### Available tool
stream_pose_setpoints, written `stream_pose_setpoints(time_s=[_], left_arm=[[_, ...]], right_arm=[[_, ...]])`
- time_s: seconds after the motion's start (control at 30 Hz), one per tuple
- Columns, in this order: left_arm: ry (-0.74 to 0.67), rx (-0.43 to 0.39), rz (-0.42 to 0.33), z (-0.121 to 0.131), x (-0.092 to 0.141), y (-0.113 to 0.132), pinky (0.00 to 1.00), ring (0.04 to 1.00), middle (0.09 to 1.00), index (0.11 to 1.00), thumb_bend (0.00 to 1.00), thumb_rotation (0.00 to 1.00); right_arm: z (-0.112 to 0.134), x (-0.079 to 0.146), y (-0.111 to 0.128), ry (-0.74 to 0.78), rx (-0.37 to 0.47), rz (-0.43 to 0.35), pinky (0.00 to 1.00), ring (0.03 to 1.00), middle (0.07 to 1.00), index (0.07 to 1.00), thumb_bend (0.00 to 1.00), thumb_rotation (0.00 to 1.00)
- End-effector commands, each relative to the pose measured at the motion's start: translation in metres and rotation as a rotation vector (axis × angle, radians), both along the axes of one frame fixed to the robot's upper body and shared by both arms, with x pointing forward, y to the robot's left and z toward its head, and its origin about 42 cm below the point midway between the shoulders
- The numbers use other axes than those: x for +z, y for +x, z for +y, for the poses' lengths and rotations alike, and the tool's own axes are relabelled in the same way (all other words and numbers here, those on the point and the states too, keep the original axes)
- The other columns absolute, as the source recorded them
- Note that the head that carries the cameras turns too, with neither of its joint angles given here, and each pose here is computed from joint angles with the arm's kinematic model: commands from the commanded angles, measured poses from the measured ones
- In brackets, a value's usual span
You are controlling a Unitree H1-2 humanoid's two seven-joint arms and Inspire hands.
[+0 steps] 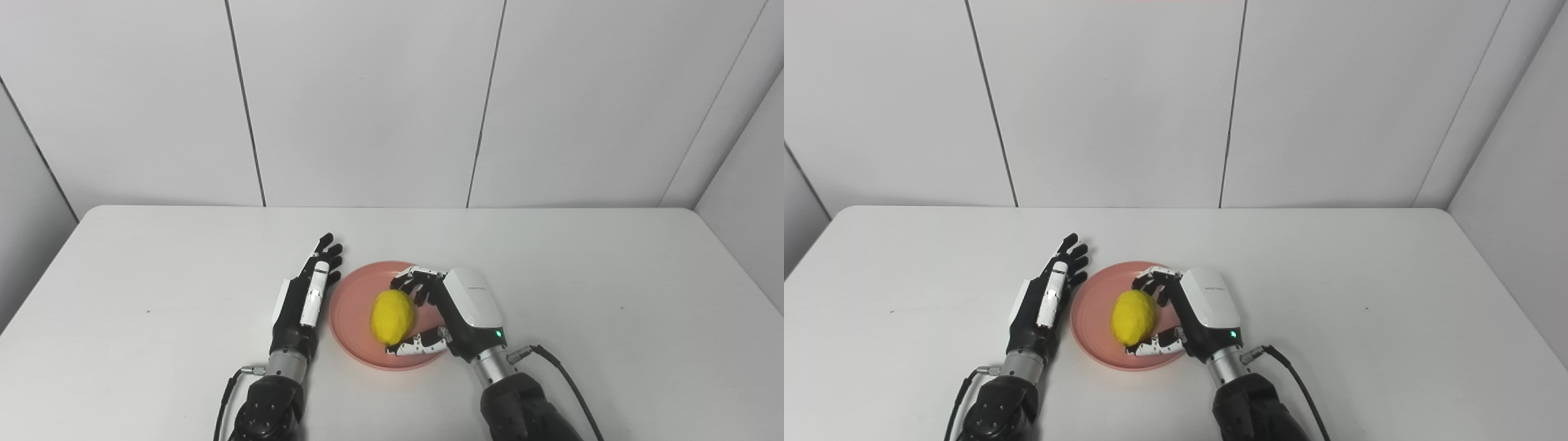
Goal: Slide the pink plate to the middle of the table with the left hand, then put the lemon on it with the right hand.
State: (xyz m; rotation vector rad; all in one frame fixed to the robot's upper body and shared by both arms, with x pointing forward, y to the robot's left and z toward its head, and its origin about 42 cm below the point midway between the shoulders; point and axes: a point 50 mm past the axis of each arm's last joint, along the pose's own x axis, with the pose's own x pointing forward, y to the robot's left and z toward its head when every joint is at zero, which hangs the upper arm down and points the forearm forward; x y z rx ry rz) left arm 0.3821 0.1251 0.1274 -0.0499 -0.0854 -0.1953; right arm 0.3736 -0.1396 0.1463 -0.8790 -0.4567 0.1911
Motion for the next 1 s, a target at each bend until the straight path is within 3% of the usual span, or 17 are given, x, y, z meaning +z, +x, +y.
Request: stream_pose_setpoints(time_s=[0.0, 0.07, 0.13, 0.17, 0.27, 0.5, 0.7, 0.97], left_arm=[[-0.001, -0.03, -0.006, -0.014, 0.003, -0.001, 0.9, 0.915, 0.911, 0.906, 0.27, 1.0], [-0.003, -0.031, -0.008, -0.014, 0.003, -0.001, 0.9, 0.916, 0.911, 0.901, 0.27, 1.0], [-0.004, -0.032, -0.008, -0.014, 0.003, 0.0, 0.9, 0.916, 0.913, 0.899, 0.26, 1.0], [-0.003, -0.031, -0.006, -0.015, 0.003, -0.001, 0.9, 0.917, 0.913, 0.902, 0.26, 1.0], [-0.001, -0.032, -0.007, -0.015, 0.003, -0.001, 0.9, 0.918, 0.913, 0.905, 0.26, 1.0], [0.0, -0.032, -0.005, -0.014, 0.003, -0.001, 0.9, 0.92, 0.916, 0.91, 0.26, 1.0], [-0.003, -0.035, -0.007, -0.014, 0.003, 0.0, 0.91, 0.925, 0.92, 0.912, 0.26, 1.0], [-0.005, -0.034, -0.006, -0.014, 0.003, 0.0, 0.9, 0.922, 0.917, 0.911, 0.26, 1.0]], right_arm=[[0.006, 0.022, 0.005, 0.043, 0.038, -0.081, 0.53, 0.583, 0.485, 0.511, 0.52, 0.0], [0.006, 0.023, 0.004, 0.061, 0.042, -0.075, 0.57, 0.63, 0.622, 0.501, 0.51, 0.11], [0.006, 0.024, 0.003, 0.07, 0.043, -0.071, 0.61, 0.668, 0.684, 0.499, 0.51, 0.14], [0.006, 0.024, 0.002, 0.076, 0.047, -0.074, 0.63, 0.69, 0.705, 0.617, 0.58, 0.17], [0.005, 0.025, 0.001, 0.093, 0.058, -0.066, 0.66, 0.72, 0.734, 0.732, 0.63, 0.22], [0.004, 0.028, -0.003, 0.128, 0.071, -0.038, 0.7, 0.775, 0.792, 0.81, 0.64, 0.34], [0.002, 0.03, -0.004, 0.147, 0.087, -0.034, 0.71, 0.797, 0.819, 0.833, 0.64, 0.42], [0.001, 0.032, -0.004, 0.148, 0.089, -0.053, 0.72, 0.802, 0.822, 0.826, 0.65, 0.41]])
